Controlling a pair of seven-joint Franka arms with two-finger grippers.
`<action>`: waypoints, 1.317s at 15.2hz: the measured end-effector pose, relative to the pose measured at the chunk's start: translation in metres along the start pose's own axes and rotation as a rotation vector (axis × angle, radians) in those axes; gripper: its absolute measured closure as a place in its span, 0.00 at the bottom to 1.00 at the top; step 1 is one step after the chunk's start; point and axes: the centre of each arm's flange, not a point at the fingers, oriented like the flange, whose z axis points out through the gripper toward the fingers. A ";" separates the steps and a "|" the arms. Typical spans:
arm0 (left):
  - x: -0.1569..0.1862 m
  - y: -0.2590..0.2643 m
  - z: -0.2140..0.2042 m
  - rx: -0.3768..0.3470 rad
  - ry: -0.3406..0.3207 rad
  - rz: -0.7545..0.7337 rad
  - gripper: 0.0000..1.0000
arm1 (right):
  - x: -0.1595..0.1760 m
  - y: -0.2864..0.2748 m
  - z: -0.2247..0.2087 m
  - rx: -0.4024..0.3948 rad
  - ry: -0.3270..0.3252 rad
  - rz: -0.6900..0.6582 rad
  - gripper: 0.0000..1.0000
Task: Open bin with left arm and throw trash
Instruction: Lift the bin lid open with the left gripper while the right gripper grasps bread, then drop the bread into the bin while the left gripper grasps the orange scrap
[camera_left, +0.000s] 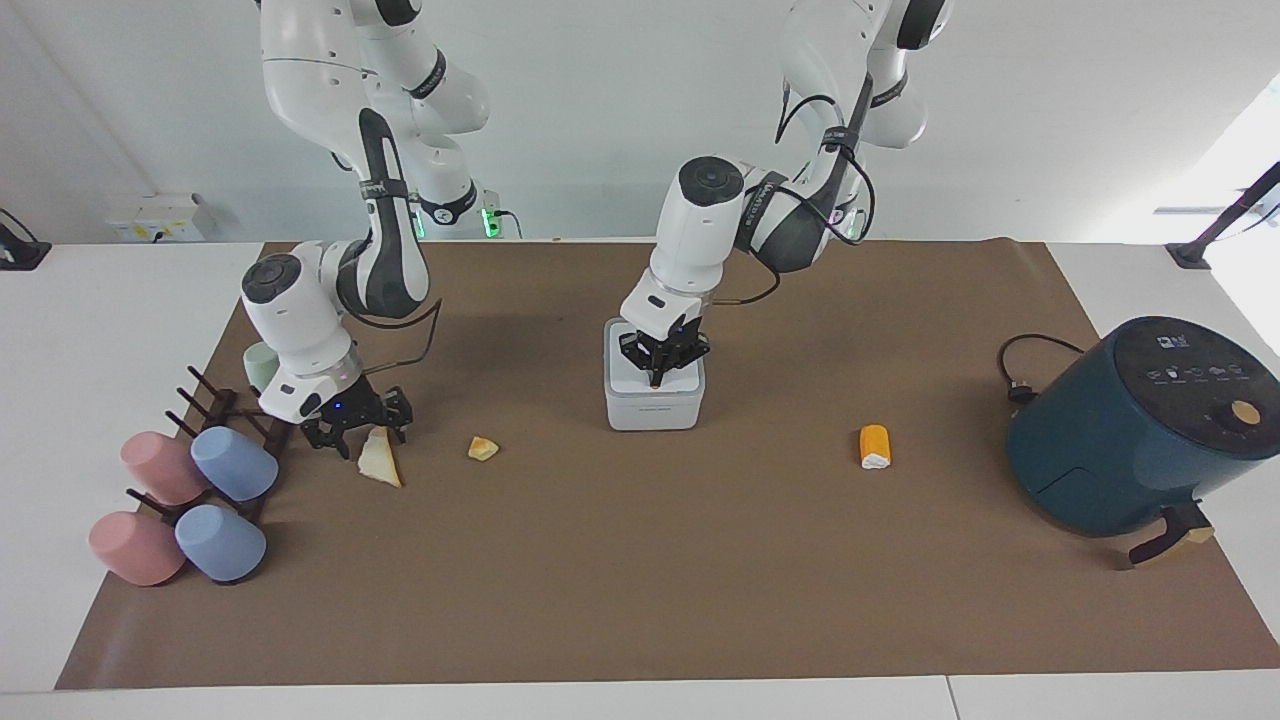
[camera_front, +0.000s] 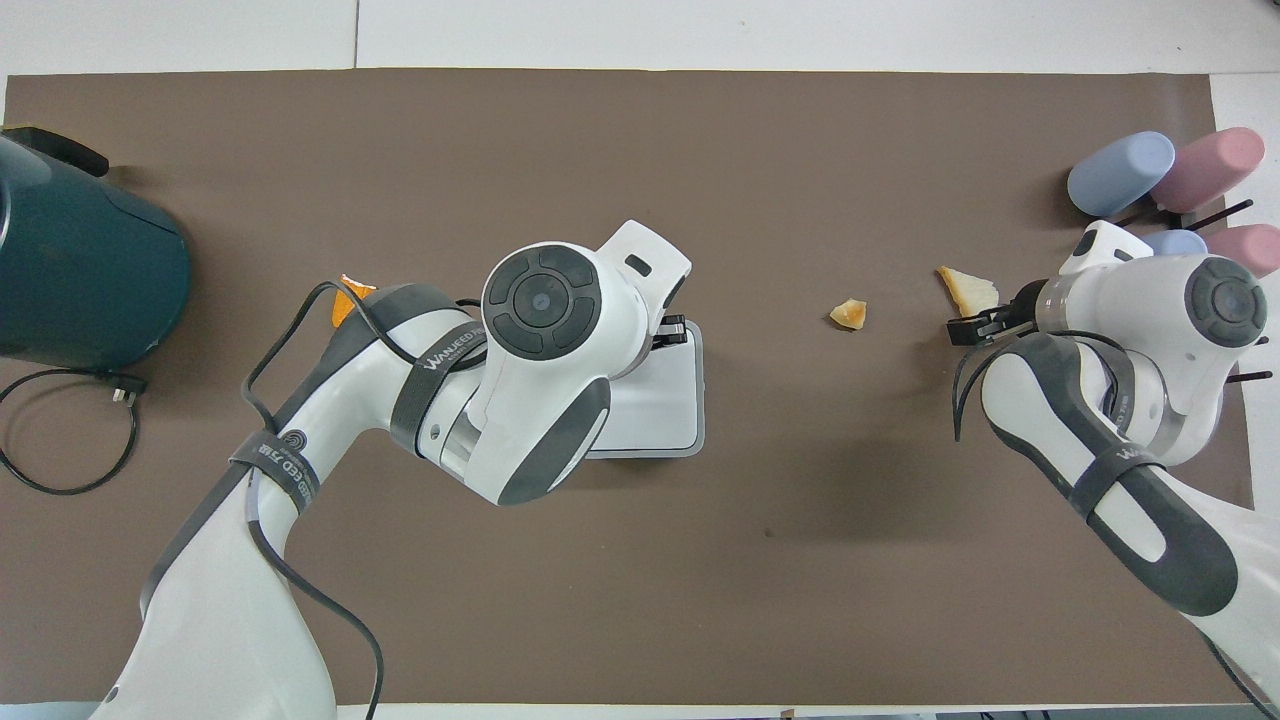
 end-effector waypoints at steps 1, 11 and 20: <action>-0.001 0.000 0.000 -0.001 0.003 0.001 0.99 | 0.000 0.000 0.000 0.000 0.001 0.000 0.15; -0.012 -0.011 -0.043 0.035 -0.033 0.000 0.99 | 0.027 -0.057 -0.036 0.006 0.069 -0.019 0.88; 0.058 -0.204 -0.142 0.090 -0.097 0.190 0.93 | 0.037 -0.141 -0.132 0.080 0.008 0.217 0.93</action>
